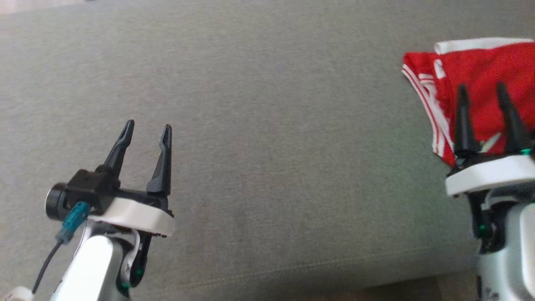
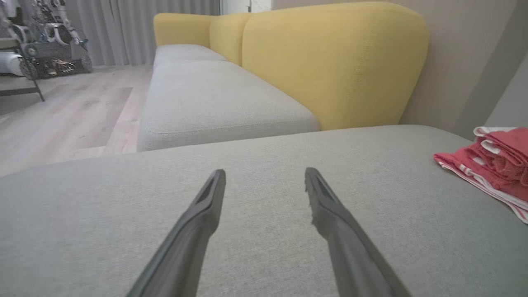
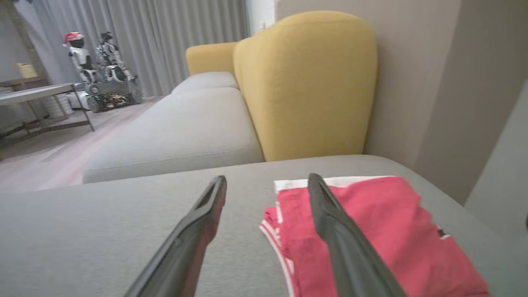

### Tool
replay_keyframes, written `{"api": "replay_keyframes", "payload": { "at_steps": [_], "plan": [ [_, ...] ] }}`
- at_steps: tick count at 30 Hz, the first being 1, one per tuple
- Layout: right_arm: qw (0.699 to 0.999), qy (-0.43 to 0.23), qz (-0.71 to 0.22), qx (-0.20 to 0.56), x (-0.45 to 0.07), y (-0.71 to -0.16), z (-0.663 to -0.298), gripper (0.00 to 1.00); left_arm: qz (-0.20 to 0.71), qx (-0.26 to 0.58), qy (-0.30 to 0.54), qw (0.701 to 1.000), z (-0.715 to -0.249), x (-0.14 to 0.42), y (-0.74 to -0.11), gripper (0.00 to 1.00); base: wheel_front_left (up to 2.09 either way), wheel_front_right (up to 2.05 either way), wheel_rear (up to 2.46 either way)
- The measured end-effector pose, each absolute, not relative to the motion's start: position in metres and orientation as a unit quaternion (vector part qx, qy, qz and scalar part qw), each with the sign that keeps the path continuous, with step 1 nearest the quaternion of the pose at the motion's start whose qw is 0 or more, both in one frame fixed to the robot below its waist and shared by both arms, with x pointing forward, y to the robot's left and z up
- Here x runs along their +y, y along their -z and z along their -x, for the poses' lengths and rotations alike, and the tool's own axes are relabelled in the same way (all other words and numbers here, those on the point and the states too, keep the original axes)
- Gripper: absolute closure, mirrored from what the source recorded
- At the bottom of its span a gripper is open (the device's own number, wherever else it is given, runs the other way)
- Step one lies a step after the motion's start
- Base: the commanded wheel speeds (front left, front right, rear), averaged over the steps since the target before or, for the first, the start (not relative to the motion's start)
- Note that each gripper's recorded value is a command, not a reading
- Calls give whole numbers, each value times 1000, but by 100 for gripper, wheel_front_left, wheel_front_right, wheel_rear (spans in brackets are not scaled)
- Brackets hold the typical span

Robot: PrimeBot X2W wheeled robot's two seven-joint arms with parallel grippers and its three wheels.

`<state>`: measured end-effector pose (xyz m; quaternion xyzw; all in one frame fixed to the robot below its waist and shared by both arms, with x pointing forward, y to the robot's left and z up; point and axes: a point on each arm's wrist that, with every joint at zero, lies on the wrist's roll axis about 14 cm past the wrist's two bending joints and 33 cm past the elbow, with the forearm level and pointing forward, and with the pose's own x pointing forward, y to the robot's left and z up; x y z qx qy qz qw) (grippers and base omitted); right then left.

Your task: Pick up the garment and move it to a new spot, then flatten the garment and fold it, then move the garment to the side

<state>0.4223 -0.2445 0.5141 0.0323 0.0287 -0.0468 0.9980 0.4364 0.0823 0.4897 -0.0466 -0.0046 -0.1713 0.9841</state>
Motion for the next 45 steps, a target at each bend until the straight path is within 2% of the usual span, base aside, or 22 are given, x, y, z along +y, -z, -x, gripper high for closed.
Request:
{"api": "replay_keyframes", "payload": {
  "at_steps": [7,12,30,45],
  "plan": [
    [999,-33,-37,20,-184,-523,-422,0,51,-5,114,992,-420,120,-495,0,0,0,0],
    [997,-56,-40,30,-167,-519,-414,0,43,-3,77,996,-401,143,-495,0,0,0,0],
    [996,-57,-44,43,-165,-513,-370,0,34,-3,57,998,-353,157,-501,0,0,0,0],
    [997,-53,-44,45,-168,-514,-357,0,28,2,63,998,-343,154,-500,0,0,0,0]
  ]
}}
